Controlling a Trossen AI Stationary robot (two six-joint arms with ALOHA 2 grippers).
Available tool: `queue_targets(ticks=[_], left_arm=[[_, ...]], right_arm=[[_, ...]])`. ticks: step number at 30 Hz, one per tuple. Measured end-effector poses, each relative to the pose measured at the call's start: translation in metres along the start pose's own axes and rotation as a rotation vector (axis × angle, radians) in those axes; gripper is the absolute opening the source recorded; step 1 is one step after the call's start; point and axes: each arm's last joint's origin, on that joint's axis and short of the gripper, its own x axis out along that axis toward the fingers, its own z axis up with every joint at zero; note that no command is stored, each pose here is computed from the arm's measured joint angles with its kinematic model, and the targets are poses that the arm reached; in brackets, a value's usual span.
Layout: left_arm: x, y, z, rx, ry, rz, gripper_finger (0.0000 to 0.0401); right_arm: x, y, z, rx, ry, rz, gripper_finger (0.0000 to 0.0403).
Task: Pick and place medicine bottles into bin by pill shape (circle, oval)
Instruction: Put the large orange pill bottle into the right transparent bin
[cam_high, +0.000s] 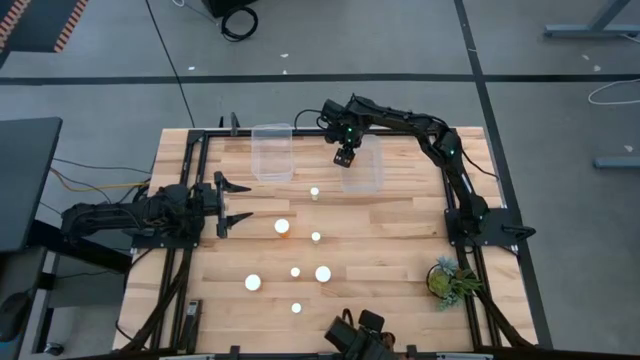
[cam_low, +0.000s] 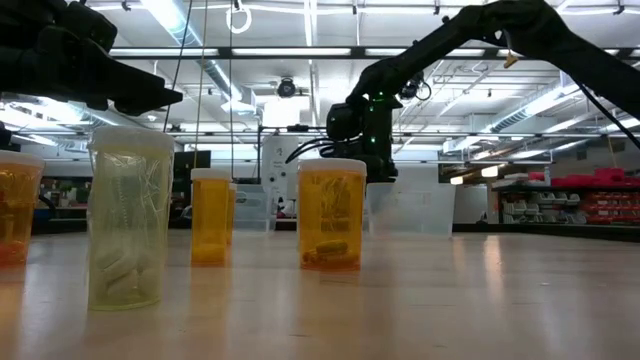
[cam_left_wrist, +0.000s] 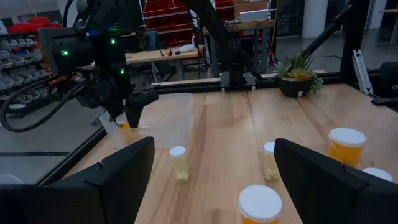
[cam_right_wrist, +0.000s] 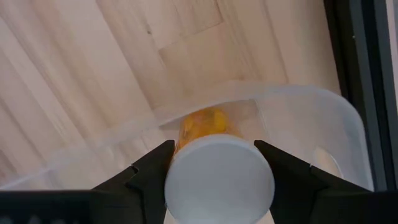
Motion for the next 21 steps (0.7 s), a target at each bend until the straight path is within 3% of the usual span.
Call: queue_targets(ticks=[15, 21], left_arm=[[0.0000, 0.0000, 0.0000, 0.000, 0.000, 0.000, 0.0341], [0.0000, 0.0000, 0.0000, 0.000, 0.000, 0.000, 0.0341]], right_arm=[[-0.0002, 0.0001, -0.0006, -0.013, 0.005, 0.001, 0.0223], [-0.0008, 0.0004, -0.0019, -0.015, 0.017, 0.003, 0.0265]])
